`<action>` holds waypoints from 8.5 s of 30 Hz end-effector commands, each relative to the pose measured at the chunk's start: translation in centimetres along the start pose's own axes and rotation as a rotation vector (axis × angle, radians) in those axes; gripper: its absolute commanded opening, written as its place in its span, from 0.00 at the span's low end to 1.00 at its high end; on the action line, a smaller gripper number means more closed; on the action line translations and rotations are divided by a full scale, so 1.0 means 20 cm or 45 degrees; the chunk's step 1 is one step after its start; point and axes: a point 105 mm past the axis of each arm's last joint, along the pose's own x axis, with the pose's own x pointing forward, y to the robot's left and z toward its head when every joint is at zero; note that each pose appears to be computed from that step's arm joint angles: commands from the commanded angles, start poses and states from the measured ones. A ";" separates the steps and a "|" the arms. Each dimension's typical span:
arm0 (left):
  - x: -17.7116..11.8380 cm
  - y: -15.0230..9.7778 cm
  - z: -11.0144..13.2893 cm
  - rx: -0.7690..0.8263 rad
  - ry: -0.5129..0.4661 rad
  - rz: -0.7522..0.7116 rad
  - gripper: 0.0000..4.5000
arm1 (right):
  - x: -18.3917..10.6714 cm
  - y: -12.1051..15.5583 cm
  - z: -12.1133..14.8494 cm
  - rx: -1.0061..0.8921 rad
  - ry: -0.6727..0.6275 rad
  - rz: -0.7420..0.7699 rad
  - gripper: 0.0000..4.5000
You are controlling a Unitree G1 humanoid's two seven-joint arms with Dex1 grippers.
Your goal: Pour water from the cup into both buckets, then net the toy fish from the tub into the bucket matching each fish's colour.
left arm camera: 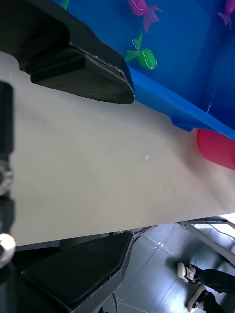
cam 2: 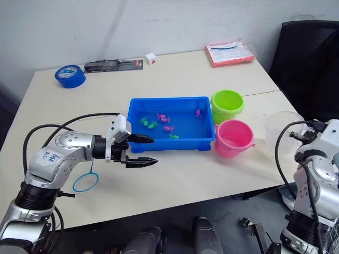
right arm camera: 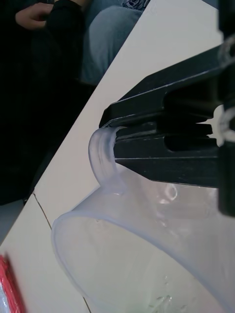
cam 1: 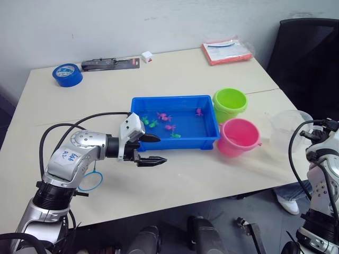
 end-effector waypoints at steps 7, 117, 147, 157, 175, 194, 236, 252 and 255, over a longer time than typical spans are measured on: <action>-0.03 0.01 0.07 0.062 -0.073 0.007 1.00 | -0.06 0.08 0.24 -0.187 -0.176 0.200 0.15; -0.08 0.11 0.12 0.035 -0.176 0.169 1.00 | 0.11 0.50 0.54 -0.633 -0.324 0.370 0.15; -0.11 0.08 0.09 0.028 -0.171 0.204 1.00 | 0.20 0.82 0.65 -1.280 -0.623 0.209 0.15; -0.11 0.06 0.09 0.028 -0.168 0.207 1.00 | 0.20 0.84 0.64 -1.405 -0.674 0.176 0.15; -0.10 0.06 0.09 0.024 -0.169 0.197 1.00 | 0.18 0.86 0.64 -1.451 -0.736 0.185 0.15; -0.10 0.06 0.09 0.028 -0.167 0.195 1.00 | 0.18 0.85 0.64 -1.450 -0.728 0.184 0.15; -0.09 0.00 0.16 0.119 -0.359 0.087 1.00 | 0.16 0.15 0.22 -0.082 0.063 -0.075 0.15; -0.10 0.00 0.17 0.131 -0.326 0.093 1.00 | 0.24 0.16 0.02 0.159 0.121 -0.160 0.15; -0.10 0.00 0.16 0.130 -0.320 0.097 1.00 | 0.22 0.14 -0.05 0.087 0.177 -0.171 0.15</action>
